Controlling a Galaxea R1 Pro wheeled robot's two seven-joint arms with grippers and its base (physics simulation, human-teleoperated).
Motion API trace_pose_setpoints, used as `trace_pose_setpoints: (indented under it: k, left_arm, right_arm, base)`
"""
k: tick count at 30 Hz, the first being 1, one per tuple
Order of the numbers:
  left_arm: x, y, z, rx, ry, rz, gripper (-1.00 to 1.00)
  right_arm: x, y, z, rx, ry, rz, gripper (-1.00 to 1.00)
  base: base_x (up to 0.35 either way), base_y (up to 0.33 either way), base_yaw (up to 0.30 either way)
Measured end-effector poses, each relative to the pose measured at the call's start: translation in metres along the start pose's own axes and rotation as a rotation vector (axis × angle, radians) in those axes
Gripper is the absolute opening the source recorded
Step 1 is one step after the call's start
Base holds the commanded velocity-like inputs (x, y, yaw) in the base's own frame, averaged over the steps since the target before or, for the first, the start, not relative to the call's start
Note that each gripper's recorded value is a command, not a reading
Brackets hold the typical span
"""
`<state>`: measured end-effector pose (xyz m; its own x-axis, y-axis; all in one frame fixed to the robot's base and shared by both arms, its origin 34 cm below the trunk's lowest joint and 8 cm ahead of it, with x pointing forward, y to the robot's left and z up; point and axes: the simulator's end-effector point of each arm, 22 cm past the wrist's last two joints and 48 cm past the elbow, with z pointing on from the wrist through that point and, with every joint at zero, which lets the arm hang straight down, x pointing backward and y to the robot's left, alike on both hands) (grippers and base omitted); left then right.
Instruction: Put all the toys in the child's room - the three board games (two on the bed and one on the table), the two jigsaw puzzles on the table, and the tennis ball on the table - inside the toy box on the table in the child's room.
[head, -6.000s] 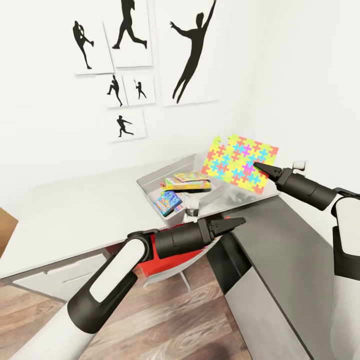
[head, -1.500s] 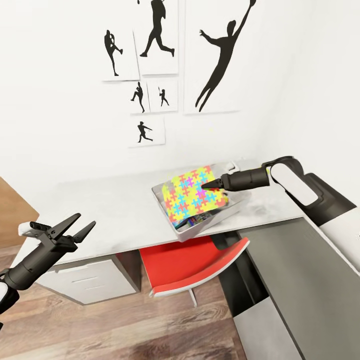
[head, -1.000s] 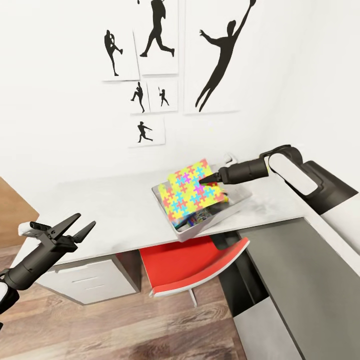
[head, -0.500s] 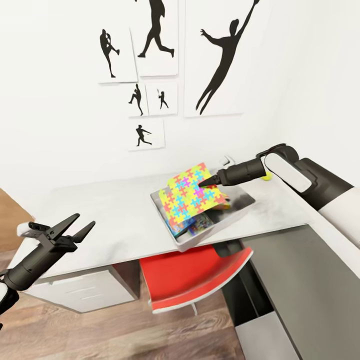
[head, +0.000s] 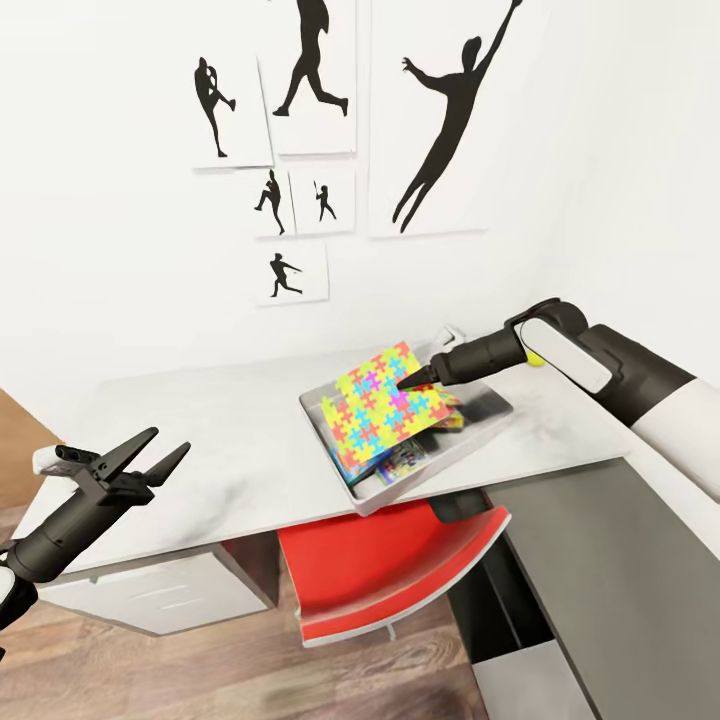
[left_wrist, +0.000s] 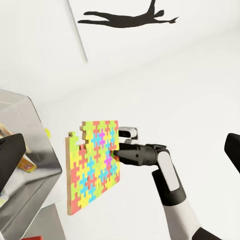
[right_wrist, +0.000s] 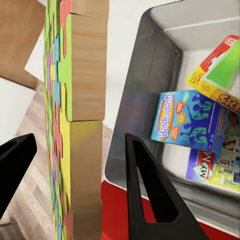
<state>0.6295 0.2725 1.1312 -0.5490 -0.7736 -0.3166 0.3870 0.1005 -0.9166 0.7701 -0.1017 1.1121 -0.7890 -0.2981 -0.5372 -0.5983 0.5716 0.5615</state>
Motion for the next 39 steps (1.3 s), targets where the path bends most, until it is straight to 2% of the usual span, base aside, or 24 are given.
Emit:
trace_pose_setpoints:
  k: [16,39]
  left_arm:
    - [-0.001,0.0,0.0,0.0,-0.009,0.005,1.0]
    - [-0.001,0.005,0.0,-0.008,-0.008,0.001,1.0]
  right_arm:
    - [0.006,-0.01,-0.002,0.021,0.008,0.009,-1.0]
    - [0.02,-0.016,0.007,0.014,0.026,0.032,-1.0]
  base:
    - [0.111,0.0,0.0]
    - [0.013,0.0,0.0]
